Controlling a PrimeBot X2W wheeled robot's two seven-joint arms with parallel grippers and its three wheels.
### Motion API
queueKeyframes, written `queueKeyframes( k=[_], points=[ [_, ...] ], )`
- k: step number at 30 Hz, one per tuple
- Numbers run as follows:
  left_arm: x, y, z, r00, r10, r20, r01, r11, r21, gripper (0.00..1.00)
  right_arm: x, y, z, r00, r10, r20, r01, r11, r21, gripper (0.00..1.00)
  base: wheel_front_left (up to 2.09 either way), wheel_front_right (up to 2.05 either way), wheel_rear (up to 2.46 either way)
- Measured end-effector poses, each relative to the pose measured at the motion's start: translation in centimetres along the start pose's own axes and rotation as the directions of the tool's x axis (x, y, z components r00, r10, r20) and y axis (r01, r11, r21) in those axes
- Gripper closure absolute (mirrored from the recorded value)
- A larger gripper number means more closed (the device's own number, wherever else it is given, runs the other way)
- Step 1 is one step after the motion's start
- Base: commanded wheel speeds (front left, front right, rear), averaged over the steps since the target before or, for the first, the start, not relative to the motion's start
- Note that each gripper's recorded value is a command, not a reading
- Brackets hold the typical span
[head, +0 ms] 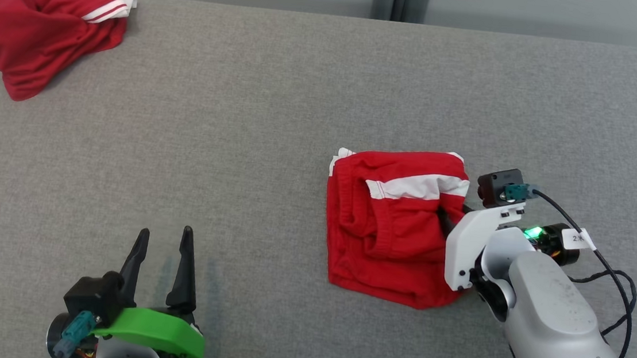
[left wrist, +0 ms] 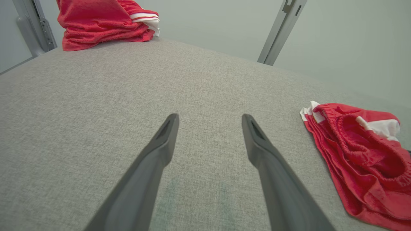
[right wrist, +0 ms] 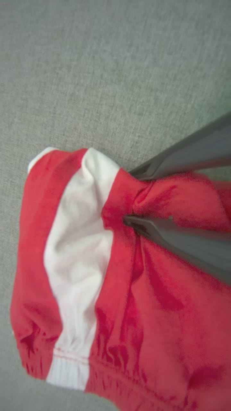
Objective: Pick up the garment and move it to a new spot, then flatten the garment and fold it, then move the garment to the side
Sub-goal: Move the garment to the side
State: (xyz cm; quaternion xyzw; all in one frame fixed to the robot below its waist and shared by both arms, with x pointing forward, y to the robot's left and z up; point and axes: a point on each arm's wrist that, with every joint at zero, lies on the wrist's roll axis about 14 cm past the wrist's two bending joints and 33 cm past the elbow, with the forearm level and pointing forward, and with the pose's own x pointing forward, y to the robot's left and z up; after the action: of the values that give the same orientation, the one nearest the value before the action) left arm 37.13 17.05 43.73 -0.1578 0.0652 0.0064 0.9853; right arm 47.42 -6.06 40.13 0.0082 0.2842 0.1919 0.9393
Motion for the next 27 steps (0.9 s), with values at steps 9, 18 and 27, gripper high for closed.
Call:
queueKeyframes(
  k=[9,18,27],
  points=[
    [1.5,-1.9,0.1,0.998,-0.065,0.004,0.065,0.998,0.022,0.0,-1.0,-2.3,1.3,0.996,-0.055,0.067,0.055,0.998,0.001,1.0,0.0,0.0,0.0],
    [5.1,-7.7,-0.2,0.968,-0.25,0.003,0.249,0.966,0.061,0.0,-5.4,-11.9,2.9,0.946,-0.286,0.156,0.283,0.958,0.041,1.0,0.0,0.0,0.0],
    [7.9,-14.5,-3.4,0.883,-0.464,-0.07,0.469,0.88,0.082,0.0,-11.2,-19.9,1.3,0.844,-0.507,0.174,0.484,0.861,0.156,1.0,0.0,0.0,0.0]
  ],
)
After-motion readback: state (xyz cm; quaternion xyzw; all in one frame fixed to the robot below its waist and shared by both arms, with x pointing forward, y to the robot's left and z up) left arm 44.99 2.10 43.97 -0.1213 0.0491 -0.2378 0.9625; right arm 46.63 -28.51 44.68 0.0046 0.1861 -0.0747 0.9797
